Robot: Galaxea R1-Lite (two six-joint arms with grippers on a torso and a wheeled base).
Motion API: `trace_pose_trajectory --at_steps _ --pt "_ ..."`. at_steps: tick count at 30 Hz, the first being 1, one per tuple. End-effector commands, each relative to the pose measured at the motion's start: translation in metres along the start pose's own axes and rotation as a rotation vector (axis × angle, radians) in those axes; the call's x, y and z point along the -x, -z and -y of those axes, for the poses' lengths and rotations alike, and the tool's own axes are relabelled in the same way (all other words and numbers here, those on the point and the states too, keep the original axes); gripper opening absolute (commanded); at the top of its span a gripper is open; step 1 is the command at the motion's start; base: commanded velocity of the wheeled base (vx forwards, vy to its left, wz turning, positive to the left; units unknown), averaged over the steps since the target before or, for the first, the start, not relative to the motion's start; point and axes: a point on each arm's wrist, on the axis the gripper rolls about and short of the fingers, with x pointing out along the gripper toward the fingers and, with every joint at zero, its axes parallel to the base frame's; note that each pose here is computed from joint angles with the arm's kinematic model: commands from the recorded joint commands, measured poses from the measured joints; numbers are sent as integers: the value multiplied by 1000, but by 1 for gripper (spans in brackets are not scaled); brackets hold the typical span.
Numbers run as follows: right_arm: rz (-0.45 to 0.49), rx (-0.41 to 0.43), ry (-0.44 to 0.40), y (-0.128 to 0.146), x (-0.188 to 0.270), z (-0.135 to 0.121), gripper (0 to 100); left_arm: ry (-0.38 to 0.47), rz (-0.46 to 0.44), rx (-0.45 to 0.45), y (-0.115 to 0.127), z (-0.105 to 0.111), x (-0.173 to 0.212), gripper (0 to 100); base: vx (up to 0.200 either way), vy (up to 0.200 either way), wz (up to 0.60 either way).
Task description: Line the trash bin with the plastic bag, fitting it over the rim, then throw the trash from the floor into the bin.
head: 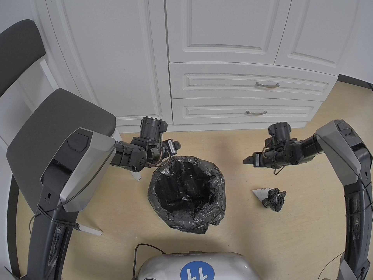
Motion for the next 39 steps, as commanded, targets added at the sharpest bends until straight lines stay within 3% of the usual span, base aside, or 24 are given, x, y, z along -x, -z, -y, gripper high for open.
trace_pose_trajectory --at_steps 1,7,14,16,24,32,39 --pt "-75 55 97 16 1 70 100 54 56 -42 -12 19 32 100 0 0 0" --pt "-98 31 134 27 -34 106 100 97 64 -120 7 28 59 100 0 0 0" --pt "-146 -59 164 26 -70 140 100 206 160 -208 24 37 123 100 0 0 0" --pt "-210 -92 155 40 -76 143 100 228 192 -226 26 35 138 100 0 -100 0" --pt "-231 -112 125 42 -72 153 100 301 318 -222 33 22 178 100 -150 -200 0" --pt "-274 -113 124 48 -73 153 100 378 403 -222 54 16 197 100 0 0 0" --pt "-320 -83 116 53 -72 152 100 414 488 -251 58 15 208 100 0 0 0"
